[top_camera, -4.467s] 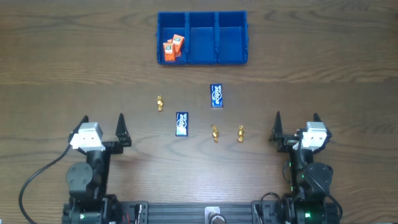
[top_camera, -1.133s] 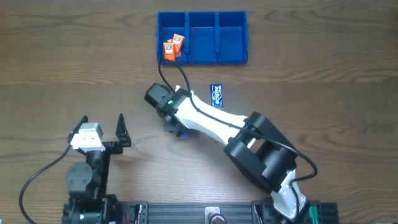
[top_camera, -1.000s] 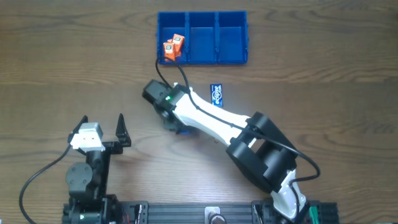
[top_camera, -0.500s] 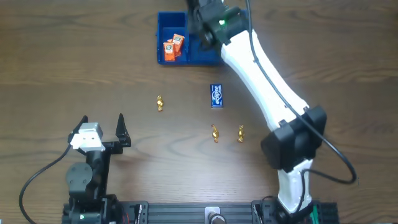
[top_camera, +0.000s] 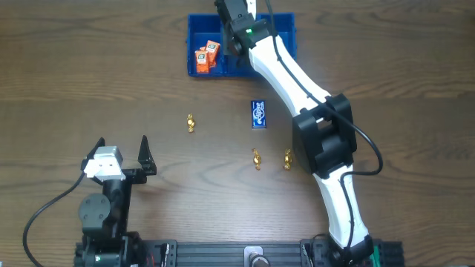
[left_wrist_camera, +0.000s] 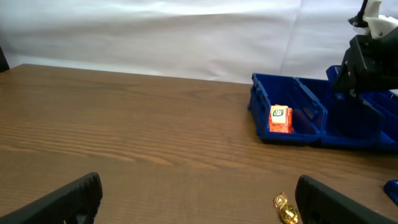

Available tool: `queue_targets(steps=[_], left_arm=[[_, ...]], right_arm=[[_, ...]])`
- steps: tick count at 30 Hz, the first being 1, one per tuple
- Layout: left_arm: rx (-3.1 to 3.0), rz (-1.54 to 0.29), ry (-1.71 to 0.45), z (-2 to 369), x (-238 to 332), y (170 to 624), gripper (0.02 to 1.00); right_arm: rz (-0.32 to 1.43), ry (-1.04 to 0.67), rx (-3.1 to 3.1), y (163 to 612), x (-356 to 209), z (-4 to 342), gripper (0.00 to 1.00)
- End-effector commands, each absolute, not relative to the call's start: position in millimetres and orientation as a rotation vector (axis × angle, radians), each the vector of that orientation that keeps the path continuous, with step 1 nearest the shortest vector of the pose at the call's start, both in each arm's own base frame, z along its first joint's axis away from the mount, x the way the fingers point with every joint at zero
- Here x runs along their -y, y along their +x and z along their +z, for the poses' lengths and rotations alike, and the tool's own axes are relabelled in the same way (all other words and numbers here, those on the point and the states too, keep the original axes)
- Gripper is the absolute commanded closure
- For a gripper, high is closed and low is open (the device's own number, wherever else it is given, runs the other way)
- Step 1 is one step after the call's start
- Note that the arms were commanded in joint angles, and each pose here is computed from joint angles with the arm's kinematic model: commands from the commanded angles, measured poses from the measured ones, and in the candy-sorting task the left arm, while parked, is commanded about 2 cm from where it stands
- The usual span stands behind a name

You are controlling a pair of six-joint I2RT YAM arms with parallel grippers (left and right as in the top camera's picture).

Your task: Sort Candies Into Trays

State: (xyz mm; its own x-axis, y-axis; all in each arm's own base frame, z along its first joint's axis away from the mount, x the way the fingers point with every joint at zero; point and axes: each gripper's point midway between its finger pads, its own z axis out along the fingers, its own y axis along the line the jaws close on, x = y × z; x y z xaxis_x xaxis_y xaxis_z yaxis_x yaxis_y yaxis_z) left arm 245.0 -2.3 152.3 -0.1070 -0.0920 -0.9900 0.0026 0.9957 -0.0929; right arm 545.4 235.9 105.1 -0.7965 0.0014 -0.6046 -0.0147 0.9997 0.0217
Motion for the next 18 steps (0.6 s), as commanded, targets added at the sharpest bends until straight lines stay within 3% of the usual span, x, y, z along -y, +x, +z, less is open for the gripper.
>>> queue_targets(steps=[1, 2, 3, 7, 14, 18], left_arm=[[-1.728, -0.079, -0.066, 136, 2, 244, 0.02], [-1.728, -0.079, -0.066, 136, 2, 244, 0.023], [-1.728, -0.079, -0.066, 136, 2, 244, 0.02], [-1.728, -0.079, -0.066, 136, 2, 244, 0.02], [-1.728, -0.079, -0.066, 136, 2, 244, 0.02], [-1.728, -0.078, -0.066, 136, 2, 244, 0.02]], right_arm=[[0.023, -0.012, -2.476, 548, -231, 115, 0.568], [0.022, -0.013, -2.477, 548, -231, 117, 0.404], [0.021, -0.013, -2.479, 547, -231, 122, 0.312], [0.035, -0.008, -2.458, 541, -228, 162, 0.056], [0.032, -0.014, -2.47, 485, -201, 233, 0.005], [0.017, -0.019, -2.589, 434, -190, 201, 0.001]])
